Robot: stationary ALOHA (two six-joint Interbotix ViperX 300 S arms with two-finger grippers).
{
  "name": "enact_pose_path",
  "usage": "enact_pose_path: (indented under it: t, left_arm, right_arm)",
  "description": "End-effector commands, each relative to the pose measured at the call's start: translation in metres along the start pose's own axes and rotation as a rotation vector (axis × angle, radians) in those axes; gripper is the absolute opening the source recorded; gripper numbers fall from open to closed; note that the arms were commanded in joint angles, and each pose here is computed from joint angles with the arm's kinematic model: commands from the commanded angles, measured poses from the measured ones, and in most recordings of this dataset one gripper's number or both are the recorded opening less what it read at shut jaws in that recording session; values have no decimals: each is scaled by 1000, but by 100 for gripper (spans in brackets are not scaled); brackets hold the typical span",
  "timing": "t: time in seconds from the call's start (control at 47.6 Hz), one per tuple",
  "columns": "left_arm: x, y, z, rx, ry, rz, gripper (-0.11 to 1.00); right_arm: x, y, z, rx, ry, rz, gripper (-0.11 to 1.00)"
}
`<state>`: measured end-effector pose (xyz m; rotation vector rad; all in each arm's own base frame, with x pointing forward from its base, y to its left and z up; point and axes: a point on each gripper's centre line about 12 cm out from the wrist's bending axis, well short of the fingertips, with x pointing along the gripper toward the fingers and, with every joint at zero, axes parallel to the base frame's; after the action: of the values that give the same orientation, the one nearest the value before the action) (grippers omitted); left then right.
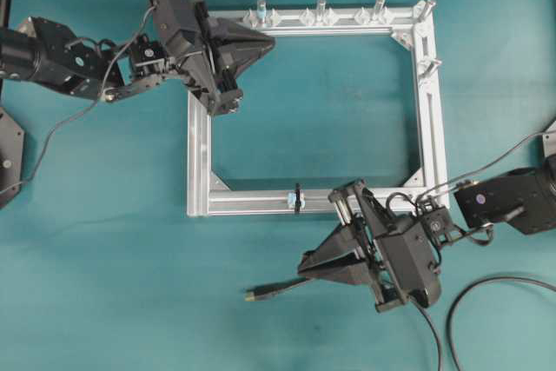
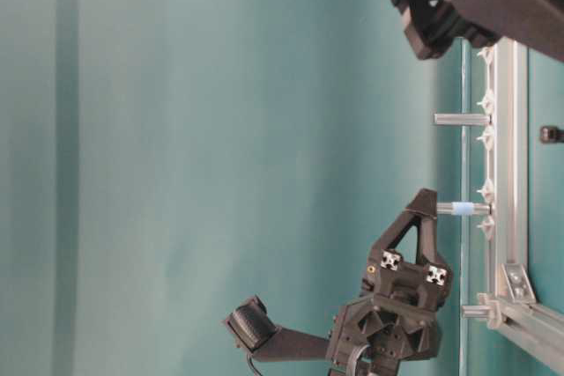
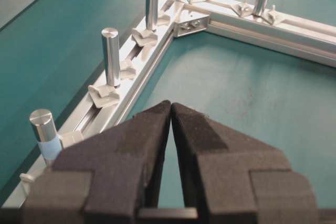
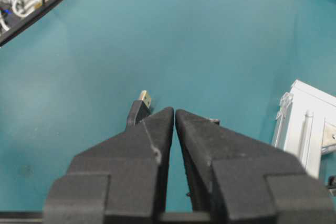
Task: Insert the wire through the string loop located in the center.
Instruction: 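Move the right gripper down over the black USB cable near its plug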
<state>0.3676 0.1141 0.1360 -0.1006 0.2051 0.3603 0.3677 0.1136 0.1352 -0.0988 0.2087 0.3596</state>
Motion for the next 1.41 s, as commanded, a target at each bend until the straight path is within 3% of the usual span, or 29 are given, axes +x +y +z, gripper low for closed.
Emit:
enact_pose_path:
  t: [0.0, 0.147, 0.504, 0.924, 1.029, 1.176, 1.386]
  left_arm:
    - [0, -8, 20, 36, -36, -44, 15]
    - [-4, -10, 28, 40, 5, -49, 0]
    - [-19, -13, 32, 36, 67, -57, 0]
    - [-22, -18, 30, 35, 93, -70, 0]
    - [-22, -18, 31, 37, 90, -70, 0]
    - [-24, -18, 31, 35, 90, -70, 0]
    - [-25, -18, 31, 36, 98, -72, 0]
  right_arm:
    - [2, -3, 10, -1, -33, -7, 19]
    - [2, -3, 8, 2, -16, -9, 0]
    - [7, -4, 14, -5, -13, -7, 0]
    - [11, -5, 9, -3, 64, -11, 1]
    - [10, -5, 8, 5, 67, -11, 20]
    - [10, -5, 7, 39, 73, -14, 63]
    - [12, -4, 2, 89, 72, -13, 66]
